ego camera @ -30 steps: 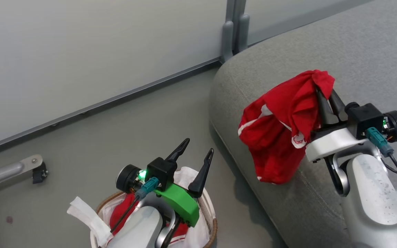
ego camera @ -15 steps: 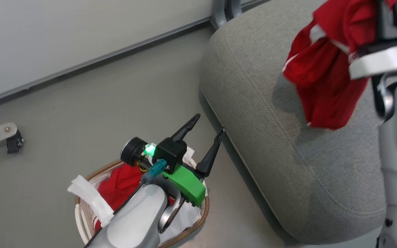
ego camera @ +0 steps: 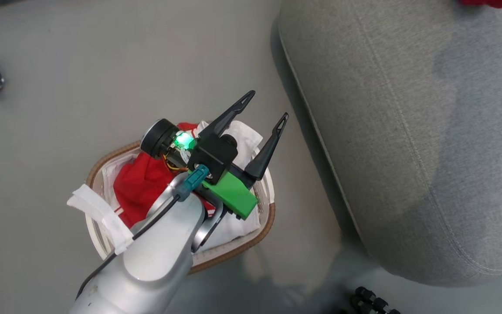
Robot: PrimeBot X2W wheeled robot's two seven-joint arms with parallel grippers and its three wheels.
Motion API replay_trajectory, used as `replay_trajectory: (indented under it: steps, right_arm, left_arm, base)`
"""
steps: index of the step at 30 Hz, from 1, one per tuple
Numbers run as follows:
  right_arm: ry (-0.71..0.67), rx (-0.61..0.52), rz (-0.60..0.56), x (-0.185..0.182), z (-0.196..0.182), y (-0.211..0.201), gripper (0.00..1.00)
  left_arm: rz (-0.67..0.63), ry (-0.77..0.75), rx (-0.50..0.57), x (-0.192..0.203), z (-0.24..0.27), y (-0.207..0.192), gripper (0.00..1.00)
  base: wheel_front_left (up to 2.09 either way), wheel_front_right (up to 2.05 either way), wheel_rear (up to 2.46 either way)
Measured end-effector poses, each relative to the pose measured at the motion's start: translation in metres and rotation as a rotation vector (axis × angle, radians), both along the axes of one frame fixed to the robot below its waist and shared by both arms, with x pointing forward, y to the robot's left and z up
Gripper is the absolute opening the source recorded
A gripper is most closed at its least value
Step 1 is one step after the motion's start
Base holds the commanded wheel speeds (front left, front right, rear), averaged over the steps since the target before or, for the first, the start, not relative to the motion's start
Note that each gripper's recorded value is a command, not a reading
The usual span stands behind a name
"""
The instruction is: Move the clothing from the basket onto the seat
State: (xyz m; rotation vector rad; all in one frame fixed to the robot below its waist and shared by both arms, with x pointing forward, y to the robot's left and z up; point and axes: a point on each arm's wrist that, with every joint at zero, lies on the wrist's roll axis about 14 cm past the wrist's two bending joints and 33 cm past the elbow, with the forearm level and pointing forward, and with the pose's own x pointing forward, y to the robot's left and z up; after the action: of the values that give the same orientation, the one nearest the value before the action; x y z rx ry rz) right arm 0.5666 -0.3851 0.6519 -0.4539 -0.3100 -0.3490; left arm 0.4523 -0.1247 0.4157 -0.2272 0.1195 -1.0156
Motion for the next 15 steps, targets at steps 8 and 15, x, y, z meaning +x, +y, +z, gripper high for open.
replay_trajectory:
  steps: [8, 15]
  right_arm:
    - [0.305, 0.101, -0.049, 0.007, -0.150, -0.006, 0.00]
    - [0.443, 0.160, -0.048, -0.012, -0.214, 0.007, 0.27]
  left_arm:
    - [0.044, 0.095, 0.037, 0.010, -0.051, 0.020, 1.00]
    - [0.065, 0.118, 0.057, 0.010, -0.063, 0.030, 1.00]
  base:
    - [0.00, 0.00, 0.00]
    - [0.00, 0.00, 0.00]
